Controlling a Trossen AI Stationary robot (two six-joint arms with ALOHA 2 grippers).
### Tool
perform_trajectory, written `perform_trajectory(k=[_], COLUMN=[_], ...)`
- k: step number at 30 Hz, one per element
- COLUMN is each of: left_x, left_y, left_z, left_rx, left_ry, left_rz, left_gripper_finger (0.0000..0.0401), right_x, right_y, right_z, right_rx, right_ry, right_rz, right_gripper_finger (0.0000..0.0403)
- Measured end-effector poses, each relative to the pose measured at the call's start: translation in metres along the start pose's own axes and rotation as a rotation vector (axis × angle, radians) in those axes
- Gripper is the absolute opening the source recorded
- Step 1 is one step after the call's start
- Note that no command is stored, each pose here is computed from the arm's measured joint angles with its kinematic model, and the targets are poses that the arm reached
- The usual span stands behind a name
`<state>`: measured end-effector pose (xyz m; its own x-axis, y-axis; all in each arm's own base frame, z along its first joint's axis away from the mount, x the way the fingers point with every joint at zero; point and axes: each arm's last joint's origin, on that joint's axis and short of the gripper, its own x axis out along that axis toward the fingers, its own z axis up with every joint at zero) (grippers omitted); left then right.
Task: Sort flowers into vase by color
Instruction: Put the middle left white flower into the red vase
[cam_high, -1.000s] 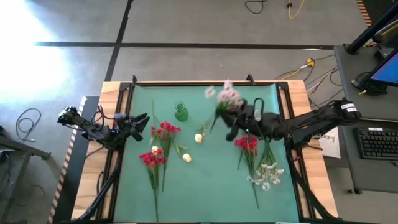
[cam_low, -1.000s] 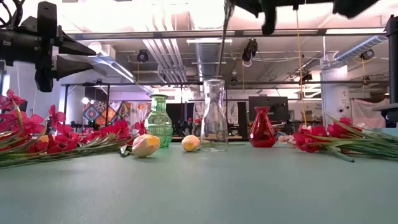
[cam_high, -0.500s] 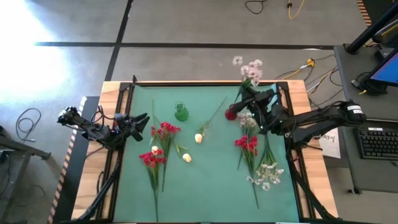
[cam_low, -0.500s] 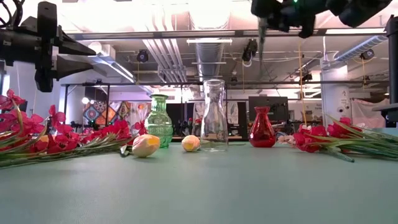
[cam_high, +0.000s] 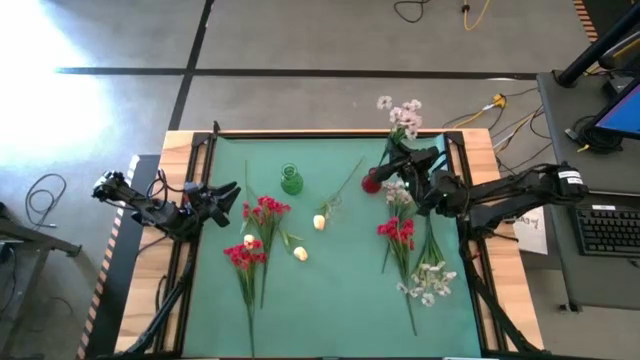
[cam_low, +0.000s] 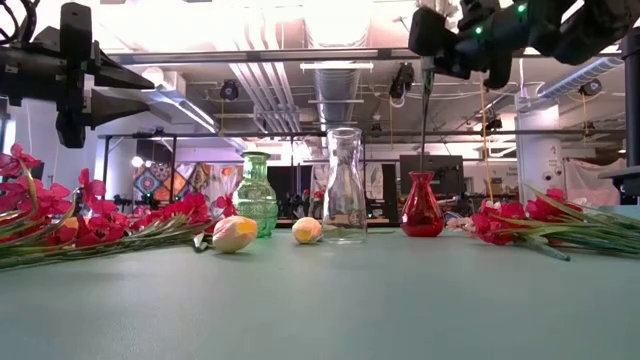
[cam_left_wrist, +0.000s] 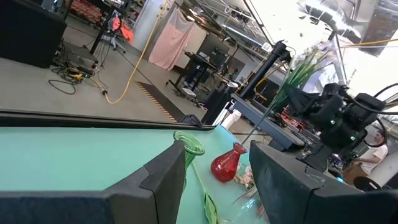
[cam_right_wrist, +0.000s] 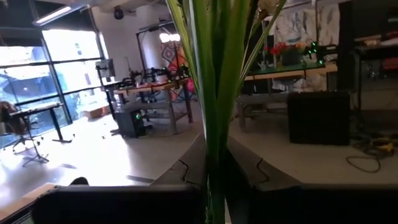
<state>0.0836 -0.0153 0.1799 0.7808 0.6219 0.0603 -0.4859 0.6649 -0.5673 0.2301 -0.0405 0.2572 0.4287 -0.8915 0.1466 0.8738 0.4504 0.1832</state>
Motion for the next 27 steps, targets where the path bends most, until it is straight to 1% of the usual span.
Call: perform_trajectory(k=[13,27], left_x=[0.000,0.000], left_y=[0.000,0.000], left_z=[0.000,0.000], left_rx=[0.001,0.001], left_ry=[0.000,0.000], left_rz=[0.001,0.001], left_gripper_finger=[0.0168,0.0168], right_x=[0.001,0.001], right_y=[-0.004,-0.004], right_z=[-0.005,-0.013], right_rx=[0.016,0.009], right_ry=[0.007,0.057], right_rz=[0.002,0.002], right_gripper_finger=[0.0027,0.0027])
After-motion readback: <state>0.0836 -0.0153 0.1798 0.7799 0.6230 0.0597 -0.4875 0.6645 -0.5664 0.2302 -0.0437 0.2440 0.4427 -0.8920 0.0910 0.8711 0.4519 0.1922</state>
